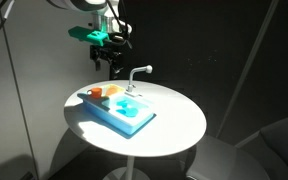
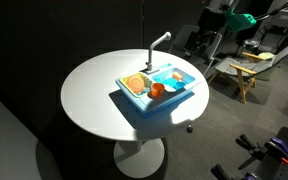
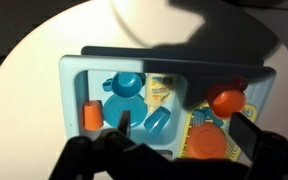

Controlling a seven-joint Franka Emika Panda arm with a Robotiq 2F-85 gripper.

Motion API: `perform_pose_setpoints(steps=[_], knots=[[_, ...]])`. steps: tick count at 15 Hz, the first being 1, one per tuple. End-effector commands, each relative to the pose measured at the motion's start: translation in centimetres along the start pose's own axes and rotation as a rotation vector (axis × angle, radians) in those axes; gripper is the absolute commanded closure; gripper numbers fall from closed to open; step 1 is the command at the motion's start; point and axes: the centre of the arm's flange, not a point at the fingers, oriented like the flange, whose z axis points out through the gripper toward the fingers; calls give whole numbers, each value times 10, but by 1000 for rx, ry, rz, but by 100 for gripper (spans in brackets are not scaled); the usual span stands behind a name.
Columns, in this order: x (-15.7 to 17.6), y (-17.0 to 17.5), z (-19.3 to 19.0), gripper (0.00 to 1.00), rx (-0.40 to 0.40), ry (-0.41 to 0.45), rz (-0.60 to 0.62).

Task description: Pick up the orange mug and put it in the disk rack

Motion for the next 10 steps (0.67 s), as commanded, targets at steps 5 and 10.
perform_pose_setpoints(steps=[5,10], knots=[[0,0,3,0,0,-6,-1],[0,2,4,0,6,-7,3]])
